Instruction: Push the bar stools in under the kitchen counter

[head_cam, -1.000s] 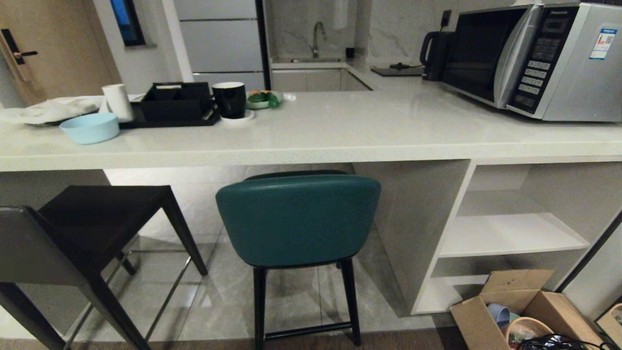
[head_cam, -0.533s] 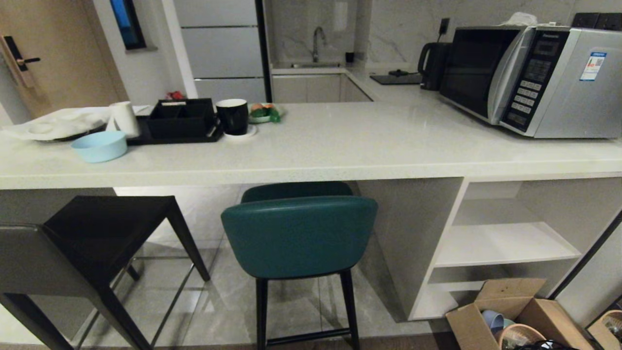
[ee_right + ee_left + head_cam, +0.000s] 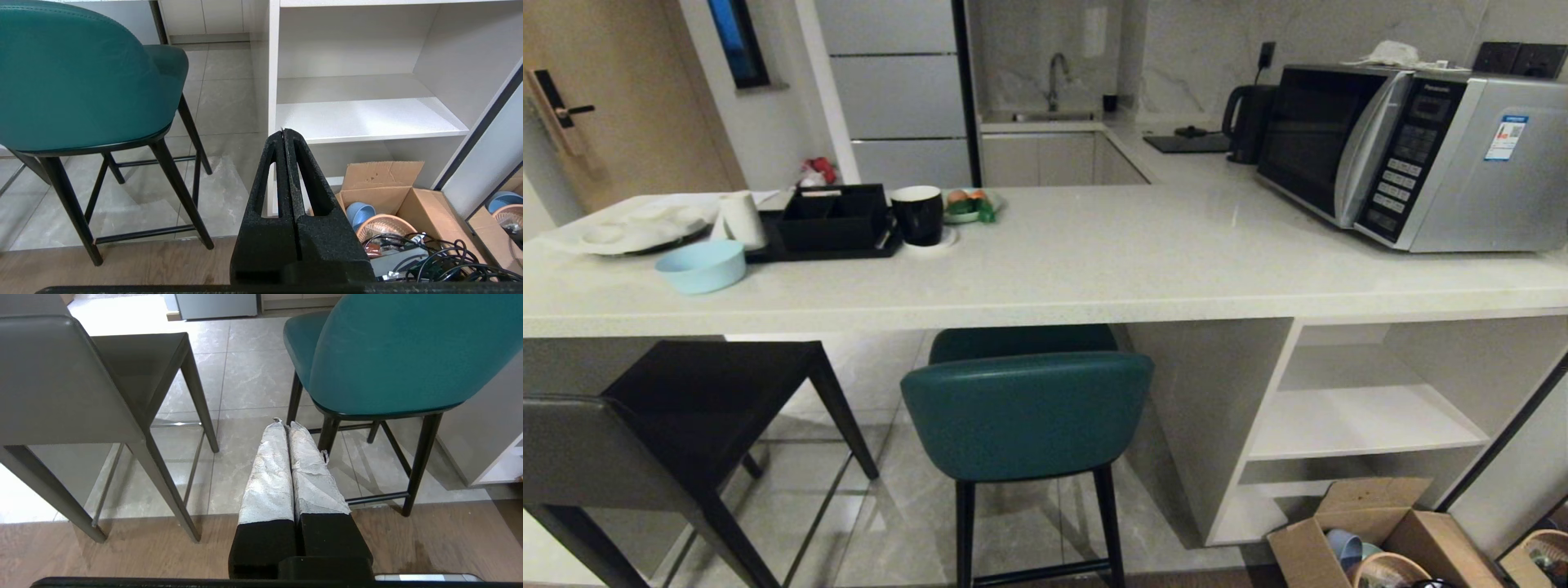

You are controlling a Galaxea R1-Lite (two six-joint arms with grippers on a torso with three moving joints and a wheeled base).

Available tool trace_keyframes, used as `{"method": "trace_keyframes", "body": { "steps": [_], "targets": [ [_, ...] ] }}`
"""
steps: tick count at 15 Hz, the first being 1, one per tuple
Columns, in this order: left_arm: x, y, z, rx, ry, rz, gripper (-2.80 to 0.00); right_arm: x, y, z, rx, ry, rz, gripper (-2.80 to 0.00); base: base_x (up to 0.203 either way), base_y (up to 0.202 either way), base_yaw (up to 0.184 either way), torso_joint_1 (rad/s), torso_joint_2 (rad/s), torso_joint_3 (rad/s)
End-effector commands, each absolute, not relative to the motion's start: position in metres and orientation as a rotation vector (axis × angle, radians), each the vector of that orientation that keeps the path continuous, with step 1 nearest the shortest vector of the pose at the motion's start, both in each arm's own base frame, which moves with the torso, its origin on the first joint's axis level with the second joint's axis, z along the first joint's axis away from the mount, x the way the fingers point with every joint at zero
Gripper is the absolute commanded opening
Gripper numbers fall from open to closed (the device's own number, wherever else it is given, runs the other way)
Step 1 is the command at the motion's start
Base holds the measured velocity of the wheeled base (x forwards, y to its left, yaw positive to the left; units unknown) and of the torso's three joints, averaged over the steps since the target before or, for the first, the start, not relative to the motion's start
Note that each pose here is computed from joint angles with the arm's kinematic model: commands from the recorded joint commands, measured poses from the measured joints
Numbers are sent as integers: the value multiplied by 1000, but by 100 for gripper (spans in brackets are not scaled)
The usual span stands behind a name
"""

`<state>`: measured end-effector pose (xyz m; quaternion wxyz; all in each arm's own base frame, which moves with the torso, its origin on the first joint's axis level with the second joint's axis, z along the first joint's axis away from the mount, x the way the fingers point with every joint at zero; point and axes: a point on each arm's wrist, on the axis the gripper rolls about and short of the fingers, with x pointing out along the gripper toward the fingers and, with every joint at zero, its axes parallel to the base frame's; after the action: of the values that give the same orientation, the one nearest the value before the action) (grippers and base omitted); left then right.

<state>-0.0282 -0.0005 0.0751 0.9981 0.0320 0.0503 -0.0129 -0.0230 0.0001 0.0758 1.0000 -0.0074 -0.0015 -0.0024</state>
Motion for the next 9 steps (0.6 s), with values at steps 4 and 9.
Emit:
{"method": "trace_keyframes", "body": {
  "steps": [4, 9],
  "targets": [
    [-28, 0, 75, 63, 101, -25, -280, -23, 0, 76, -14, -3, -5, -280, 0, 0, 0, 0, 0, 0],
    [-28, 0, 75, 62, 101, -22, -280, -23, 0, 76, -14, -2, -5, -280, 0, 0, 0, 0, 0, 0]
  ]
}}
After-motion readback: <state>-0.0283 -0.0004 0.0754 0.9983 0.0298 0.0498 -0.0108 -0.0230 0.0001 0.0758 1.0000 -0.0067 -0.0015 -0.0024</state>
